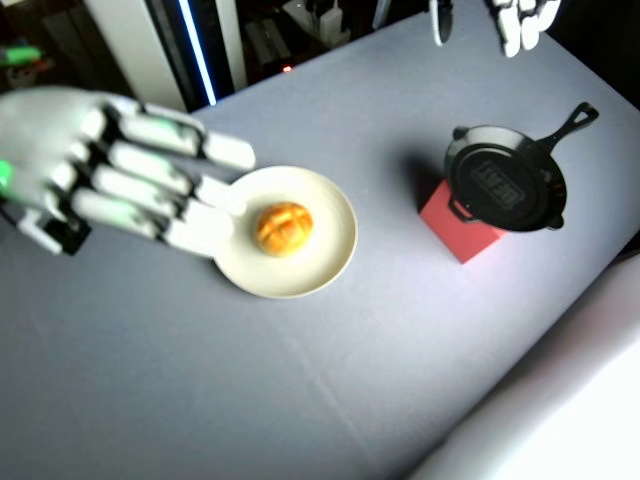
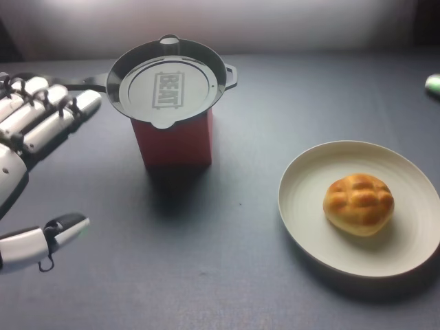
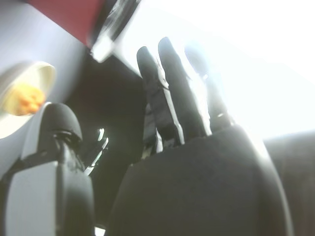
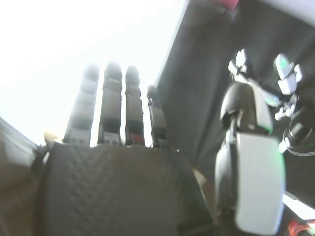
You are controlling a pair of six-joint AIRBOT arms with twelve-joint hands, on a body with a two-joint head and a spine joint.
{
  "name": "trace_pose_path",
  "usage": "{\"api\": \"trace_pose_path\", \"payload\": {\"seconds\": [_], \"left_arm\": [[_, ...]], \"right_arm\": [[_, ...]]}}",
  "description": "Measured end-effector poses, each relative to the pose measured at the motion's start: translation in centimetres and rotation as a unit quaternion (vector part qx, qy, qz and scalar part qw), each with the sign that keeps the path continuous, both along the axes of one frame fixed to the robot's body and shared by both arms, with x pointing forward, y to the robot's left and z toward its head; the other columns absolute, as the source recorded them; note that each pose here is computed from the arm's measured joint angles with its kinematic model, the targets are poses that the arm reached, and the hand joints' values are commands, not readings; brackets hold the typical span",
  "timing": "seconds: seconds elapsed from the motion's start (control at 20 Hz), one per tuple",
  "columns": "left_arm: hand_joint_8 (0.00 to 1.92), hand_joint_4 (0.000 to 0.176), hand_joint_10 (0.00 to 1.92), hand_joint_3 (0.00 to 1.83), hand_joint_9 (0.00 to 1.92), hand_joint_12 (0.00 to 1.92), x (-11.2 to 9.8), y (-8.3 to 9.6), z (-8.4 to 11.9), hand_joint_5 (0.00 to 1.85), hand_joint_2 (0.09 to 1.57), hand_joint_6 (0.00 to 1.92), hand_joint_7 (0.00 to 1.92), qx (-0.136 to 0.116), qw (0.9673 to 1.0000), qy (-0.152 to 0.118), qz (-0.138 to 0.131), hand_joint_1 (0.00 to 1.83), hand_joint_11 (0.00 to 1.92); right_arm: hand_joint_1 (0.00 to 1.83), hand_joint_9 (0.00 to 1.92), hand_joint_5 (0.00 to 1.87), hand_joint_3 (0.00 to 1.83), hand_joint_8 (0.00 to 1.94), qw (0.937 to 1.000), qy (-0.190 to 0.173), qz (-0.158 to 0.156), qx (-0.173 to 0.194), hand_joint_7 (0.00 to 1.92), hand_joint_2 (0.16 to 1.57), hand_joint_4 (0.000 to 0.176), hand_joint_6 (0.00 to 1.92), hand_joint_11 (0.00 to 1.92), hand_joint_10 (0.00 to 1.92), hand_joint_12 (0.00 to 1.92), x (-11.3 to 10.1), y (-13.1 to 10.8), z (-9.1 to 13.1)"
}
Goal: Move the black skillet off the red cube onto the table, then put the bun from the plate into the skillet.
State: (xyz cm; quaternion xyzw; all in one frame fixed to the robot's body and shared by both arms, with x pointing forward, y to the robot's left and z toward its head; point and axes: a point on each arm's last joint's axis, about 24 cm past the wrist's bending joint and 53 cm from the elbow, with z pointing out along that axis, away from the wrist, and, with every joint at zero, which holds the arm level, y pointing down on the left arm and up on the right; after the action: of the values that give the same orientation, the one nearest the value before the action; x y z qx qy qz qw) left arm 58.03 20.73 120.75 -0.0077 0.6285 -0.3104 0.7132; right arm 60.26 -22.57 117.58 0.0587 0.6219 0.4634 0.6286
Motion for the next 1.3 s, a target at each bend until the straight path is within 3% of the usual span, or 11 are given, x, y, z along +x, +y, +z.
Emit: {"api": "trace_pose_path", "payload": {"seconds": [0.15,0.25,0.35,0.4,0.45,0.5,0.65,0.7,0.75,0.95,1.3], "left_arm": [[0.00,0.106,0.00,0.00,0.00,0.00,0.2,0.2,-0.5,0.05,0.99,0.01,0.00,0.002,0.9999,0.009,0.004,0.51,0.00],[0.00,0.082,0.00,0.01,0.00,0.00,0.6,0.5,-0.6,0.07,1.00,0.01,0.00,0.005,0.9999,0.010,0.008,0.56,0.00],[0.00,0.082,0.00,0.01,0.00,0.00,2.0,1.3,-0.7,0.07,1.01,0.01,0.01,-0.002,0.9996,0.012,0.026,0.62,0.00],[0.01,0.068,0.00,0.01,0.00,0.00,3.1,2.1,-0.6,0.08,1.01,0.01,0.02,-0.009,0.9991,0.011,0.040,0.66,0.00],[0.01,0.070,0.00,0.01,0.01,0.00,4.4,3.0,-0.5,0.10,1.01,0.02,0.05,-0.018,0.9981,0.011,0.058,0.73,0.01],[0.01,0.092,0.00,0.00,0.01,0.00,5.5,3.5,-0.5,0.10,1.01,0.01,0.05,-0.024,0.9973,0.014,0.069,0.83,0.00],[0.01,0.100,0.00,0.00,0.01,0.00,7.9,3.5,-1.1,0.10,0.99,0.01,0.06,-0.037,0.9960,0.028,0.077,0.87,0.00],[0.02,0.109,0.00,0.00,0.02,0.00,9.0,3.6,-1.4,0.12,0.97,0.01,0.09,-0.043,0.9951,0.036,0.082,0.85,0.00],[0.01,0.112,0.00,0.00,0.00,0.00,10.2,4.1,-1.7,0.12,0.97,0.01,0.09,-0.047,0.9936,0.047,0.091,0.83,0.00],[0.01,0.167,0.01,0.00,0.03,0.00,14.1,4.9,-2.3,0.09,0.97,0.00,0.10,-0.068,0.9885,0.078,0.110,0.81,0.00],[0.01,0.176,0.01,0.00,0.11,0.03,18.1,3.3,-2.2,0.16,0.99,0.01,0.15,-0.087,0.9853,0.109,0.099,0.86,0.05]], "right_arm": [[0.67,0.36,0.23,0.01,0.01,0.9999,0.001,0.012,-0.004,0.30,1.16,0.066,0.01,0.34,0.01,0.06,-0.3,0.6,-0.2],[0.66,0.36,0.24,0.01,0.01,1.0000,0.002,0.009,-0.003,0.30,1.17,0.063,0.01,0.35,0.01,0.06,-0.2,0.4,-0.2],[0.65,0.37,0.25,0.01,0.01,0.9999,0.004,0.009,-0.004,0.31,1.18,0.068,0.01,0.35,0.01,0.05,-0.2,0.5,-0.3],[0.65,0.37,0.26,0.01,0.01,0.9999,0.005,0.010,-0.005,0.32,1.19,0.065,0.01,0.36,0.01,0.05,-0.2,0.5,-0.4],[0.65,0.36,0.24,0.01,0.00,0.9999,0.006,0.011,-0.006,0.31,1.21,0.078,0.00,0.35,0.00,0.05,-0.2,0.5,-0.5],[0.67,0.34,0.26,0.01,0.00,0.9999,0.009,0.010,-0.007,0.30,1.22,0.084,0.01,0.35,0.00,0.04,-0.2,0.6,-0.6],[0.65,0.35,0.28,0.00,0.00,0.9998,0.011,0.013,-0.010,0.31,1.21,0.075,0.01,0.37,0.01,0.05,-0.2,0.7,-0.8],[0.64,0.37,0.28,0.00,0.00,0.9998,0.012,0.014,-0.010,0.31,1.21,0.088,0.01,0.38,0.01,0.05,-0.2,0.7,-0.9],[0.64,0.37,0.28,0.00,0.01,0.9997,0.014,0.014,-0.012,0.32,1.21,0.089,0.01,0.39,0.01,0.05,-0.2,0.8,-1.1],[0.64,0.37,0.30,0.00,0.01,0.9996,0.017,0.015,-0.016,0.35,1.22,0.075,0.01,0.42,0.00,0.05,-0.1,0.8,-1.3],[0.59,0.41,0.30,0.00,0.01,0.9991,0.028,0.020,-0.023,0.38,1.22,0.062,0.00,0.47,0.01,0.06,0.0,1.1,-2.3]]}}
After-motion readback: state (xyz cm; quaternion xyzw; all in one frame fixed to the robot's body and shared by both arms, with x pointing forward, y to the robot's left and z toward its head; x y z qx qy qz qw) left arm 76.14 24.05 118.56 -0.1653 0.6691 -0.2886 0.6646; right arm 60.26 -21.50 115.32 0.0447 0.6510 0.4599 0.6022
